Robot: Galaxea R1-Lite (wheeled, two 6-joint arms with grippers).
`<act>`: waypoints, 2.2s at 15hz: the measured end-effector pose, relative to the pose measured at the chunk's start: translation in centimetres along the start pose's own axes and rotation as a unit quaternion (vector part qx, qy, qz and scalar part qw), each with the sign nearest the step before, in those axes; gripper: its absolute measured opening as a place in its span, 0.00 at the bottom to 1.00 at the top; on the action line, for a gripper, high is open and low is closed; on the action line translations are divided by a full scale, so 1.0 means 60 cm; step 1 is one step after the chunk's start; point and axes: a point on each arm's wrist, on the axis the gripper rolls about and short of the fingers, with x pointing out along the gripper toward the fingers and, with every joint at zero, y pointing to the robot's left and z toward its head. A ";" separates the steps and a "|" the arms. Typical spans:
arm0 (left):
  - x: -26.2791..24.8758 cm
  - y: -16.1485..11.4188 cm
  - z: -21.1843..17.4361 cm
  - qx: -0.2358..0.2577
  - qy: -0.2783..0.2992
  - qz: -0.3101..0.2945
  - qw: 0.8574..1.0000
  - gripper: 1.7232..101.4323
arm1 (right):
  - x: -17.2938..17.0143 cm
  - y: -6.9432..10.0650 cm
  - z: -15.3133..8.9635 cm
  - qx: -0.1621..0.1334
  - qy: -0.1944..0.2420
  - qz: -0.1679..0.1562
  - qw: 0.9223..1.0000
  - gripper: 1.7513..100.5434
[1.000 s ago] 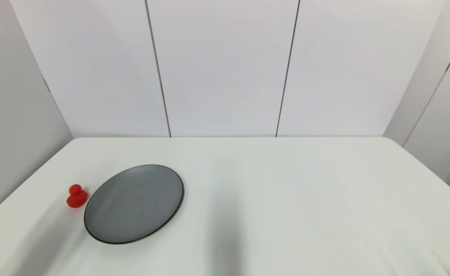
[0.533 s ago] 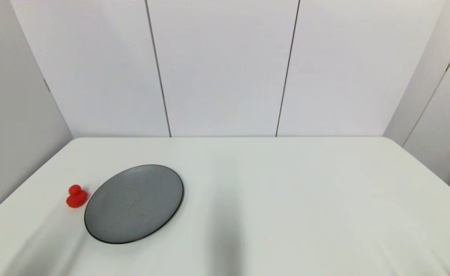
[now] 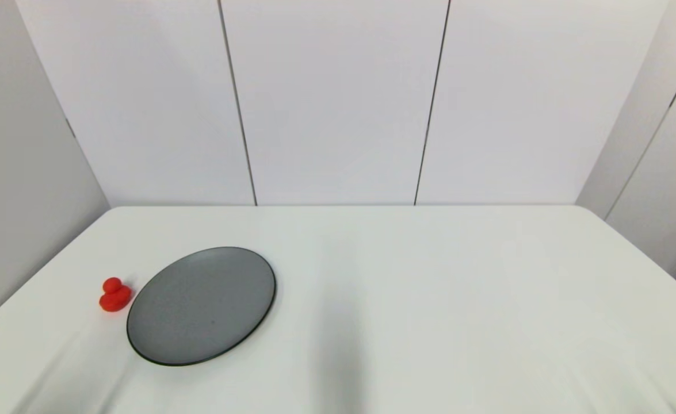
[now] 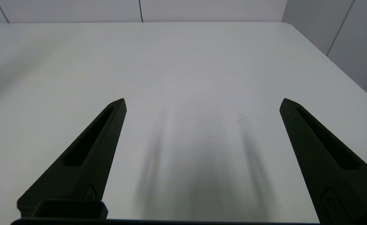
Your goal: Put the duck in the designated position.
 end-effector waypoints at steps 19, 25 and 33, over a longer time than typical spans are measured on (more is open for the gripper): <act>-0.005 -0.018 -0.077 -0.055 0.018 -0.016 0.998 0.96 | 0.000 0.000 0.000 0.000 0.000 0.000 1.000 0.97; -0.005 -0.018 -0.077 -0.066 0.017 -0.015 0.998 0.96 | 0.000 0.000 0.000 0.000 0.000 0.000 1.000 0.97; -0.005 -0.018 -0.077 -0.066 0.017 -0.014 0.998 0.96 | 0.000 0.000 0.000 0.000 0.000 0.000 1.000 0.97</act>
